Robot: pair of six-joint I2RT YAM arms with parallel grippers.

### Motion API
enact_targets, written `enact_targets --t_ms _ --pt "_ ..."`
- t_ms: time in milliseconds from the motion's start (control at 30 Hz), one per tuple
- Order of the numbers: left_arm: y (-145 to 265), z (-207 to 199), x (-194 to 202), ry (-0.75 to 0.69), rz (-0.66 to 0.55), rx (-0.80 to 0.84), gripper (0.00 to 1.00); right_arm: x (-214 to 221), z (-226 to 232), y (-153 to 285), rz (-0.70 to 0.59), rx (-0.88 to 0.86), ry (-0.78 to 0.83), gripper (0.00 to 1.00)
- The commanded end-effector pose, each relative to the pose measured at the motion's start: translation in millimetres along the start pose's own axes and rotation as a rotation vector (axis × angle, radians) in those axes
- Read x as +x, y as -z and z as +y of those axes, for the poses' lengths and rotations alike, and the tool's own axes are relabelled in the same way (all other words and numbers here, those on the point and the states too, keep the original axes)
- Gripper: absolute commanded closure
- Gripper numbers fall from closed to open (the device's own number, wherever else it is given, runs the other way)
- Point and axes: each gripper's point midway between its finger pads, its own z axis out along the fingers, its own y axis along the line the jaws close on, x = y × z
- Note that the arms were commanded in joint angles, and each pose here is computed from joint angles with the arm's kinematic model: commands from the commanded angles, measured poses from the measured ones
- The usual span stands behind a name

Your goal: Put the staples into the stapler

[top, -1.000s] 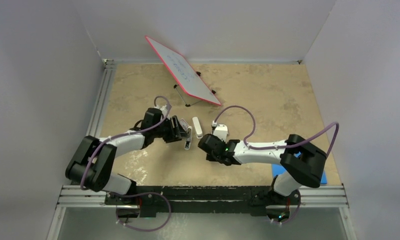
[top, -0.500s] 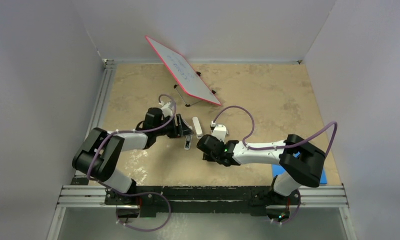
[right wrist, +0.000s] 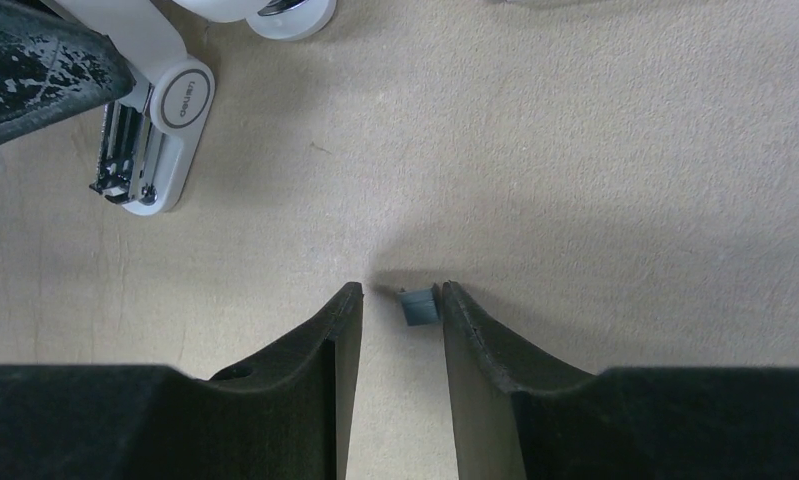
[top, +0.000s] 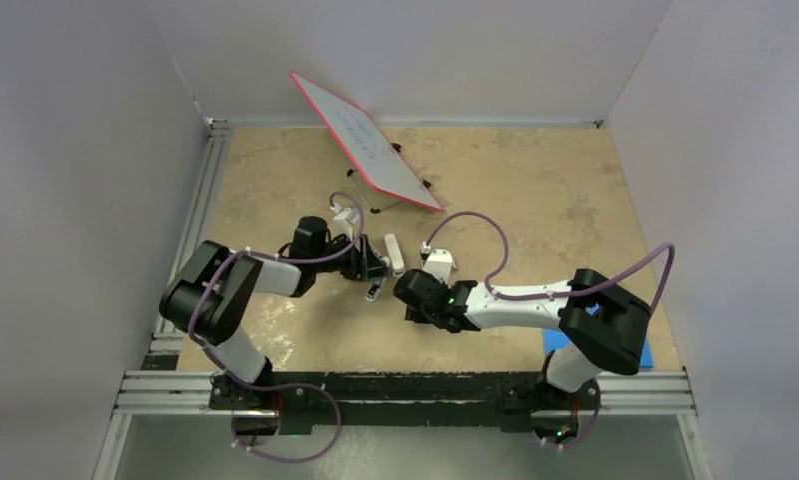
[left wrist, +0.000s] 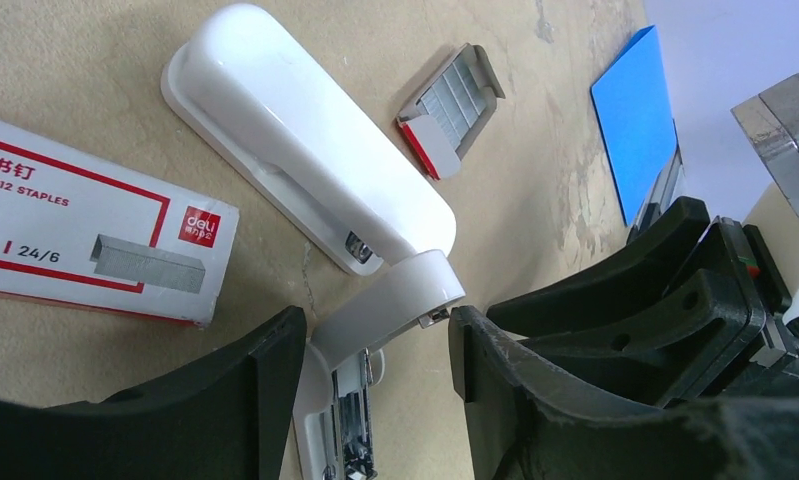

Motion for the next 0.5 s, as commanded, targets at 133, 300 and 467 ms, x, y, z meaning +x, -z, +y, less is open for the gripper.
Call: enact_targets --t_ms 133,300,467 --pt "12 -8 10 0.039 -0.005 0.021 0.48 3 -6 6 0.025 0.036 0.015 0.6" --pt "24 -3 28 0.171 -0.009 -0.05 0.43 2 -3 7 0.019 0.024 0.014 0.59" --pt "31 -5 42 0.268 0.017 -0.07 0.43 2 -2 5 0.02 0.024 0.026 0.6"
